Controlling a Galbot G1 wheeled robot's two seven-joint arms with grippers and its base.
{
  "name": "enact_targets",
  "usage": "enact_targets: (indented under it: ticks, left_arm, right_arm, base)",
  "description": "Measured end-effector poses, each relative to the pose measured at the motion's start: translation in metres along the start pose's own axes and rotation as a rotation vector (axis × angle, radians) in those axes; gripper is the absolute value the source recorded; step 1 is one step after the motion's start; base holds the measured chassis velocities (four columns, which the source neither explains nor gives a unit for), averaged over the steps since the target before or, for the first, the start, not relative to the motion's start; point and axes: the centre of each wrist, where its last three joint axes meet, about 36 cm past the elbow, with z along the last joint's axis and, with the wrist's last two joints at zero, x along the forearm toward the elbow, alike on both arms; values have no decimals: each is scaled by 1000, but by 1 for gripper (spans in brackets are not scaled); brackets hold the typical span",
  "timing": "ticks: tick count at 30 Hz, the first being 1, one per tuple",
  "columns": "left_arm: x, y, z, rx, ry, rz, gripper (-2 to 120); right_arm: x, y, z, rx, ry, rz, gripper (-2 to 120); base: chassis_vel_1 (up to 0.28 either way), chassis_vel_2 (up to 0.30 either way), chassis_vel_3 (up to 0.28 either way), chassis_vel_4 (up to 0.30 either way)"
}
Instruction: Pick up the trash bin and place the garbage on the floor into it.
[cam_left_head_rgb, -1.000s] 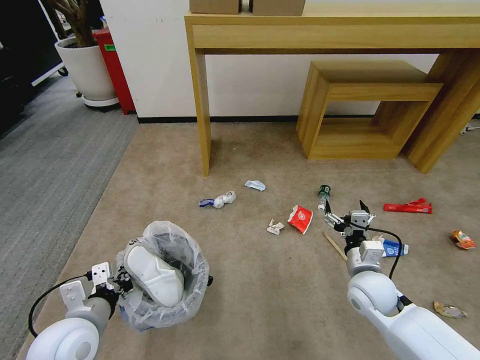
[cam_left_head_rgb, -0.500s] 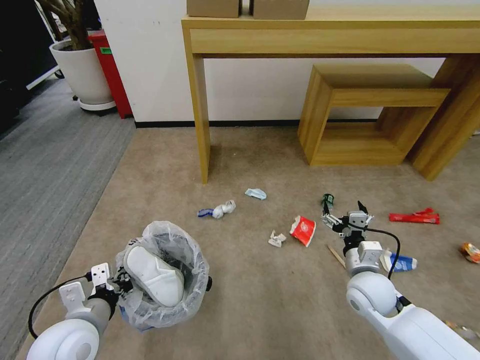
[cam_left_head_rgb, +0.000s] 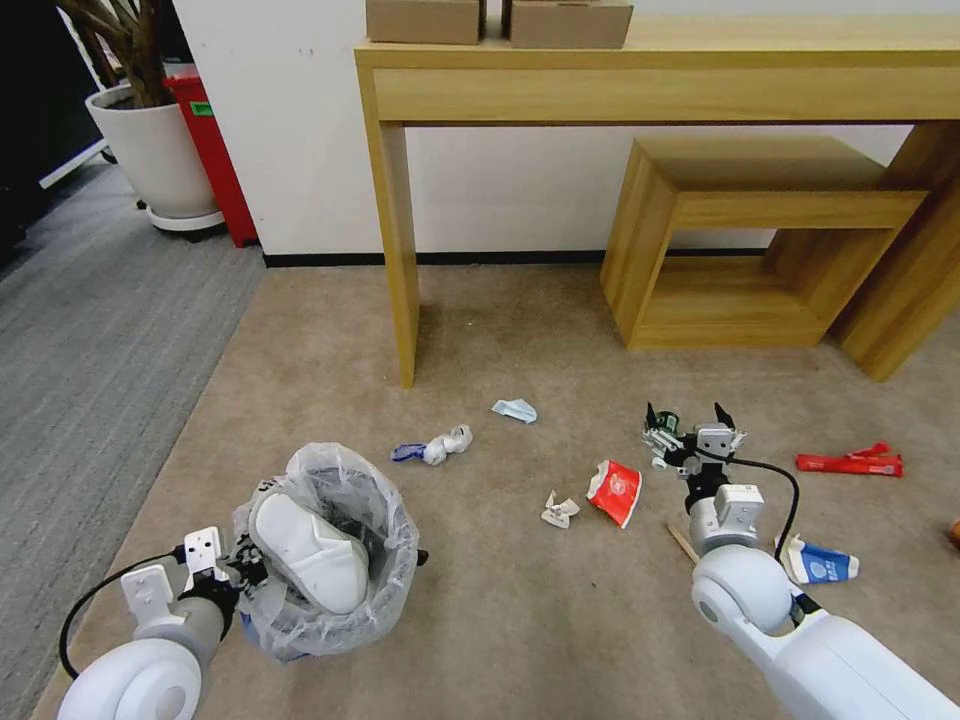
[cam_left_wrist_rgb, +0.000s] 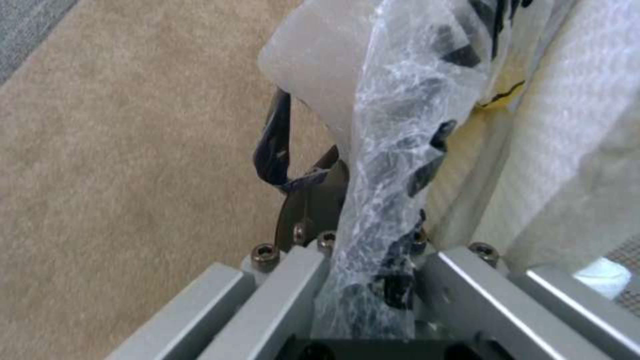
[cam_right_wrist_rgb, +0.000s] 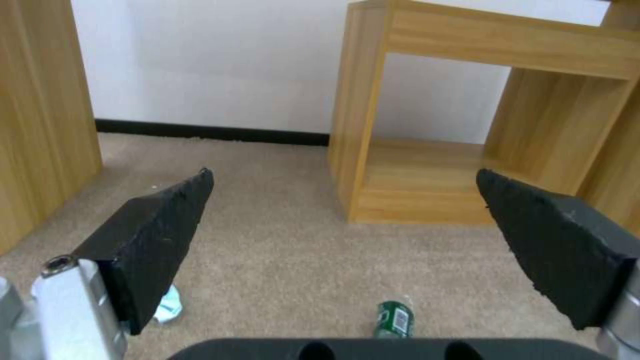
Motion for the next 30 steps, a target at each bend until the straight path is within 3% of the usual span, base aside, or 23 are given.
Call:
enact_targets:
  ticks: [13,30]
  left_arm:
    - [-1,-1,2,0,3,1,0]
    - [3,0,2,-3,-1,-6,0]
  right_arm:
    - [1,1,-2,-8,-9,-4,100]
    - [-2,4,-10,-27,-2,-12,100]
  base:
    - [-98,82,97,-84]
    - [0,0,0,0]
